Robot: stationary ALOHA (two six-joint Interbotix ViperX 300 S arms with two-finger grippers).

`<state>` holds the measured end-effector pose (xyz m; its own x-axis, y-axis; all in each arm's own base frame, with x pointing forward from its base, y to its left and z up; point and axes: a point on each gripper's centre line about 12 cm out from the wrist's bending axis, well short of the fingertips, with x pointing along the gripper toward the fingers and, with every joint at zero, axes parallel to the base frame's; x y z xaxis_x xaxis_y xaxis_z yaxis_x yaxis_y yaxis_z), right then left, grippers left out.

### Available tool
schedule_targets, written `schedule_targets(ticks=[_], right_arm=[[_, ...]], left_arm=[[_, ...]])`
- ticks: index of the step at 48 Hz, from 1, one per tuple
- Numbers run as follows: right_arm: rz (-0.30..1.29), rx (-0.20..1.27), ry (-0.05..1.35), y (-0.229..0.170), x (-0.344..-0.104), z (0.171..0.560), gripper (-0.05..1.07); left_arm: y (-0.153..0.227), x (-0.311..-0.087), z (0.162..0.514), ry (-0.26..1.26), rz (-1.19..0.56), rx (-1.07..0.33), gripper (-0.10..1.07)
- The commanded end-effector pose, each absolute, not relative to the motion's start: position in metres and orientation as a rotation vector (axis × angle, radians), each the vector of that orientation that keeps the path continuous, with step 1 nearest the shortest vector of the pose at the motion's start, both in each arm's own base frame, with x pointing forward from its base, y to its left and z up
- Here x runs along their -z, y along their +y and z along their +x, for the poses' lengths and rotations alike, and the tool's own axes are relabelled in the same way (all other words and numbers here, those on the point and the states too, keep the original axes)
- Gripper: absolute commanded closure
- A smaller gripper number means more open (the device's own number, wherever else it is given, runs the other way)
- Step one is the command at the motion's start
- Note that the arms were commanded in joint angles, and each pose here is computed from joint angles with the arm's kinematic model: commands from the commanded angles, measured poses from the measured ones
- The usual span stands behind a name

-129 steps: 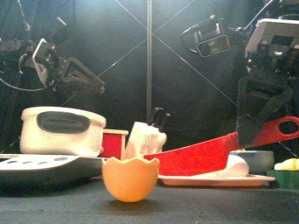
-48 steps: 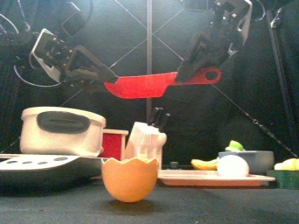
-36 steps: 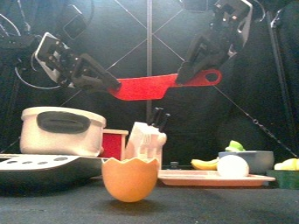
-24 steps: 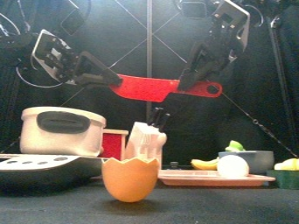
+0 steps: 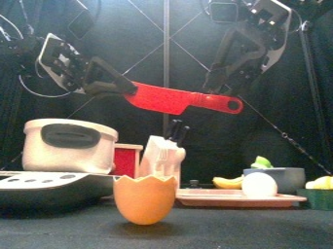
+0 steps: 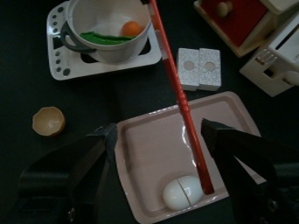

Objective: Grab knife with other hand

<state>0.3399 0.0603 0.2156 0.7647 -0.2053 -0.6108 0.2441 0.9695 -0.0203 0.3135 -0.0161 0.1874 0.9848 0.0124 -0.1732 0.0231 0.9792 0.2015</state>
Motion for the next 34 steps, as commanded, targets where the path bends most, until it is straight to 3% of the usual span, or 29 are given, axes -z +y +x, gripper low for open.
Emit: schedule_targets(ticks=[1,34], right_arm=[[0.083,0.238,0.614,0.058,-0.231,0.335,-0.02],[0.068,0.256,0.631,0.048,-0.224,0.314,-0.01]], left_arm=[[-0.015,-0.193,0.316,0.151,0.203,-0.003,0.59],[-0.015,-0.194,0.317,0.145,0.2,-0.002,0.59]])
